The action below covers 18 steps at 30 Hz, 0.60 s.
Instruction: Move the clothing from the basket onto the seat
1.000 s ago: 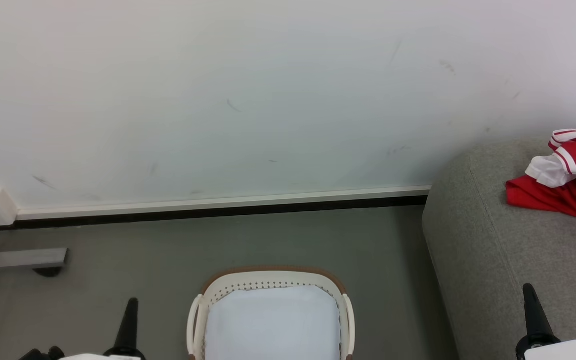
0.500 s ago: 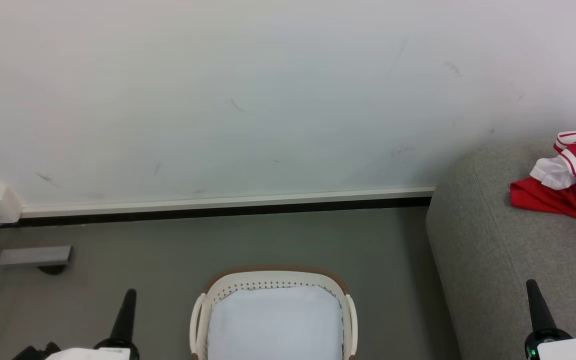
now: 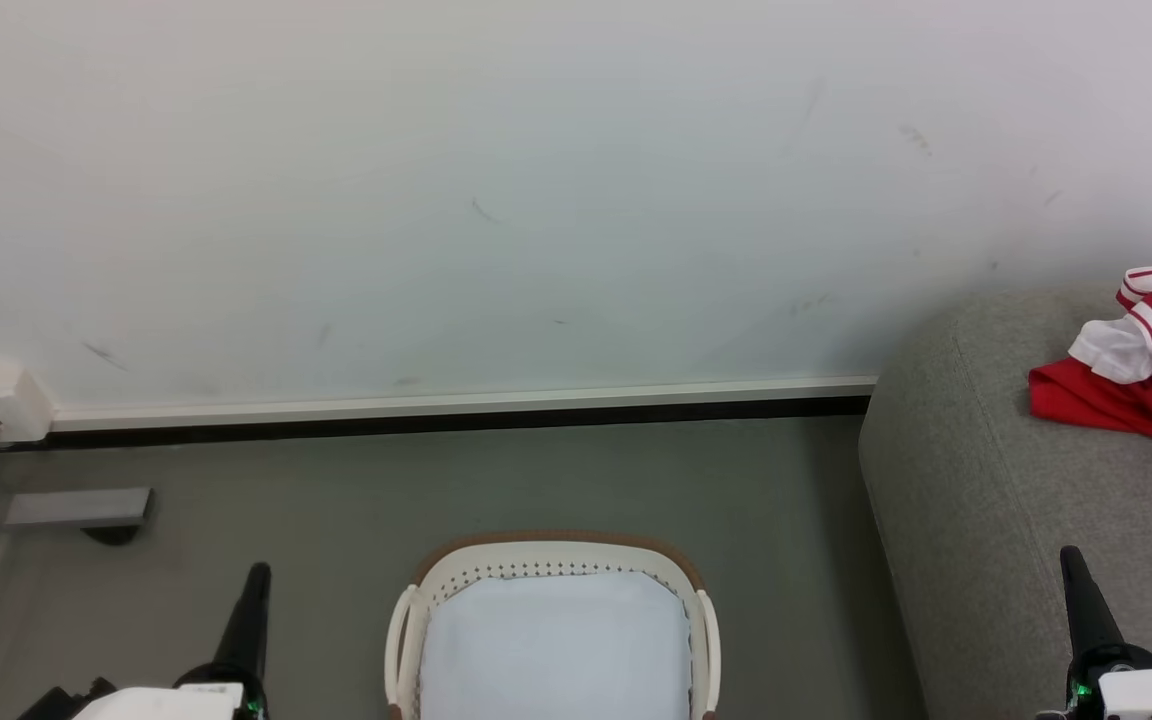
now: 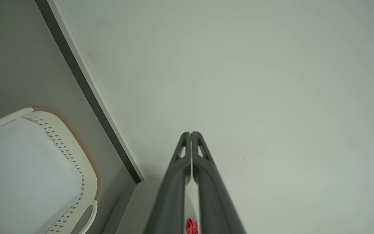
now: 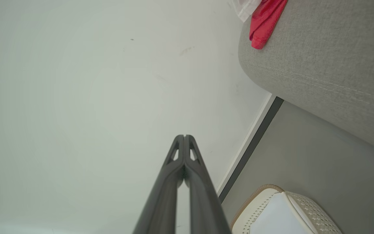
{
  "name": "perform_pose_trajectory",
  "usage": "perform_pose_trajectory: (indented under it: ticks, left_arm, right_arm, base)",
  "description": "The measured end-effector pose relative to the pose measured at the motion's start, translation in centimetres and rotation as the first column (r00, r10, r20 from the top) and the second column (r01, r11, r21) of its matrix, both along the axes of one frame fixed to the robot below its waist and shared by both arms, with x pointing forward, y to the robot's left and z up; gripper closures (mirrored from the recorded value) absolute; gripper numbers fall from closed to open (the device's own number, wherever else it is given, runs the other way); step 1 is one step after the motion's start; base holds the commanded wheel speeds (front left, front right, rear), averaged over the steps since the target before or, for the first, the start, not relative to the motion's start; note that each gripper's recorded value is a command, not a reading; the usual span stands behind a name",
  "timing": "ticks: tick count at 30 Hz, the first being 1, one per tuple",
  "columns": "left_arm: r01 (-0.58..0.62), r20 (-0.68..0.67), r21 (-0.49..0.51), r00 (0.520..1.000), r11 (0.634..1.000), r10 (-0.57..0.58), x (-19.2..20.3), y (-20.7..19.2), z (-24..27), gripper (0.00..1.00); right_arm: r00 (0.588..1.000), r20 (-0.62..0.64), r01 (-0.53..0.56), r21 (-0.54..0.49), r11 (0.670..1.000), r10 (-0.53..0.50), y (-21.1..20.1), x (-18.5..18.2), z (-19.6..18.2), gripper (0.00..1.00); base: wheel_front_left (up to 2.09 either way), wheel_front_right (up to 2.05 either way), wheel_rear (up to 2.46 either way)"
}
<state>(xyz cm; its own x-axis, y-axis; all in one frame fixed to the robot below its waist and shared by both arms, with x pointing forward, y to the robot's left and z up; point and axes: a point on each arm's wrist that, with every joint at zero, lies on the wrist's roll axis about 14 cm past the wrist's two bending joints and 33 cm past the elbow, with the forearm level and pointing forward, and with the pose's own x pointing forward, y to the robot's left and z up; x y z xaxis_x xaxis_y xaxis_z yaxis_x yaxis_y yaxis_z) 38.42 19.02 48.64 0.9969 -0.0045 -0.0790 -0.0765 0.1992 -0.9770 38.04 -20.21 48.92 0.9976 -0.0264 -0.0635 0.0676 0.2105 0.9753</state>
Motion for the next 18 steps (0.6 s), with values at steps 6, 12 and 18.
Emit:
perform_pose_trajectory:
  ticks: [6,12,18]
  left_arm:
    - [-0.002,0.009,-0.047,1.000,0.999,0.003,0.1,0.1,0.3,1.00]
    - [-0.003,0.023,-0.082,1.000,0.997,0.005,0.1,0.3,0.6,1.00]
    - [-0.005,0.039,-0.126,0.999,0.992,0.010,0.3,0.5,1.1,1.00]
  right_arm:
    - [1.000,0.012,-0.003,0.051,0.999,0.002,0.1,0.2,0.3,1.00]
    - [1.000,0.025,-0.008,0.093,0.996,0.005,0.1,0.3,0.7,1.00]
    - [0.999,0.033,-0.013,0.132,0.991,0.009,0.2,0.4,0.8,1.00]
  base:
    - [0.00,0.00,0.00]
    - [0.00,0.00,0.00]
    - [0.00,0.00,0.00]
